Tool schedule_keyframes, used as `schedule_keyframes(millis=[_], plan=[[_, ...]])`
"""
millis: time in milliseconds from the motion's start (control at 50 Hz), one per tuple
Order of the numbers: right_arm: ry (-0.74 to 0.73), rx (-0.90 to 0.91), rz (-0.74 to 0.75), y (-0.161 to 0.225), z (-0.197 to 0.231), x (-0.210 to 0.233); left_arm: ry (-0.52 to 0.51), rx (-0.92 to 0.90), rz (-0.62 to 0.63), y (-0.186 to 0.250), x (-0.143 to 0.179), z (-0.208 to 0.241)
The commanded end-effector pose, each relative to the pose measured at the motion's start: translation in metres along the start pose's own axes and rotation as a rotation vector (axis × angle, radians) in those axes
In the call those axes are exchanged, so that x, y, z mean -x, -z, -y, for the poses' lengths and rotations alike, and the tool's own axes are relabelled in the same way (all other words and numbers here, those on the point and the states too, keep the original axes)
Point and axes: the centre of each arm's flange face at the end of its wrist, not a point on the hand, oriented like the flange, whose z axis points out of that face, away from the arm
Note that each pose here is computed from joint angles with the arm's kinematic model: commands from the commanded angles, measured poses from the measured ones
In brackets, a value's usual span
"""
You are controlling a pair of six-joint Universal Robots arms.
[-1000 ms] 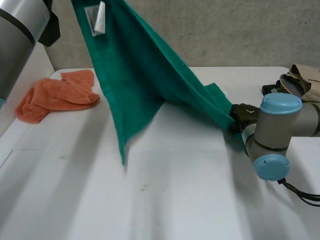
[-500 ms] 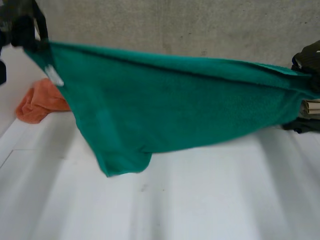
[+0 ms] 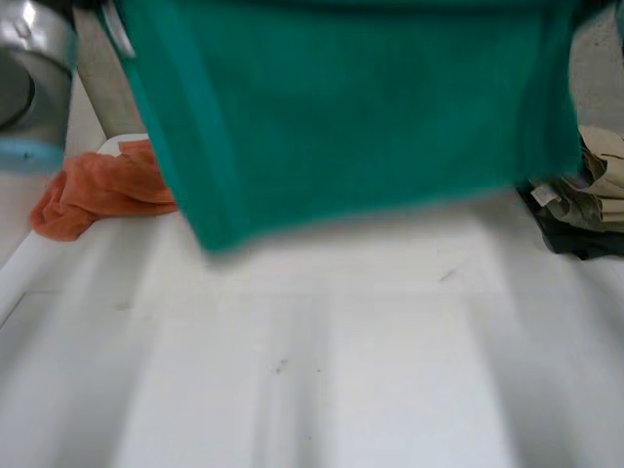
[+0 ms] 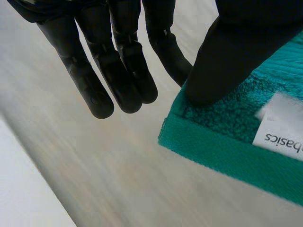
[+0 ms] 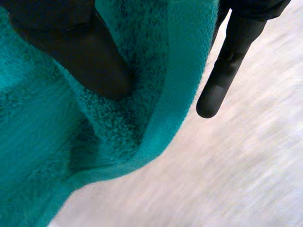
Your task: Fold the laundry.
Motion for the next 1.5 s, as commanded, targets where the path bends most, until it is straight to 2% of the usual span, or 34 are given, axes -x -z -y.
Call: schedule_keyframes(millis=[20, 120, 280, 380, 460, 520, 600, 760, 900, 980, 1100, 1180, 1220, 1260, 1300, 1440, 1500], plan=[[-0.109, -0.275, -0.128, -0.014, 0.034, -0.015, 0.072, -0.234, 0.171, -0.024, 0.025, 0.031], [-0.114, -0.158, -0.052, -0.007, 0.005, 0.004, 0.092, -0.068, 0.117, -0.005, 0.006, -0.004], [-0.15, 0.207, 0.201, 0.027, -0.085, 0.062, 0.102, 0.225, 0.016, 0.055, -0.026, -0.071], [-0.125, 0.493, 0.367, 0.075, -0.147, 0.11, 0.113, 0.421, -0.079, 0.113, -0.052, -0.106], [-0.072, 0.604, 0.476, 0.109, -0.165, 0.139, 0.112, 0.519, -0.142, 0.148, -0.064, -0.12], [-0.059, 0.657, 0.499, 0.122, -0.175, 0.142, 0.101, 0.542, -0.17, 0.158, -0.064, -0.12], [-0.052, 0.714, 0.497, 0.137, -0.18, 0.141, 0.073, 0.543, -0.216, 0.17, -0.062, -0.109], [-0.047, 0.69, 0.5, 0.146, -0.156, 0.129, 0.062, 0.499, -0.257, 0.182, -0.056, -0.072], [-0.004, 0.679, 0.536, 0.169, -0.165, 0.133, 0.056, 0.509, -0.255, 0.199, -0.048, -0.052], [0.083, 0.617, 0.505, 0.18, -0.133, 0.103, 0.043, 0.537, -0.257, 0.214, -0.04, -0.037], [0.201, 0.665, 0.529, 0.21, -0.11, 0.07, -0.128, 0.658, -0.337, 0.252, -0.018, -0.015], [0.308, 0.873, 0.691, 0.253, -0.102, 0.046, -0.258, 0.783, -0.411, 0.28, -0.003, -0.005], [0.311, 0.956, 0.753, 0.265, -0.103, 0.037, -0.313, 0.875, -0.477, 0.297, 0.001, -0.003], [0.3, 0.977, 0.753, 0.264, -0.105, 0.031, -0.323, 0.948, -0.546, 0.31, 0.002, -0.003], [0.274, 0.932, 0.692, 0.253, -0.109, 0.03, -0.323, 0.961, -0.585, 0.315, 0.0, -0.003], [0.122, 0.803, 0.523, 0.215, -0.126, 0.045, -0.298, 0.818, -0.653, 0.292, -0.013, -0.027], [0.07, 0.769, 0.469, 0.199, -0.141, 0.054, -0.318, 0.684, -0.673, 0.266, -0.033, -0.042]])
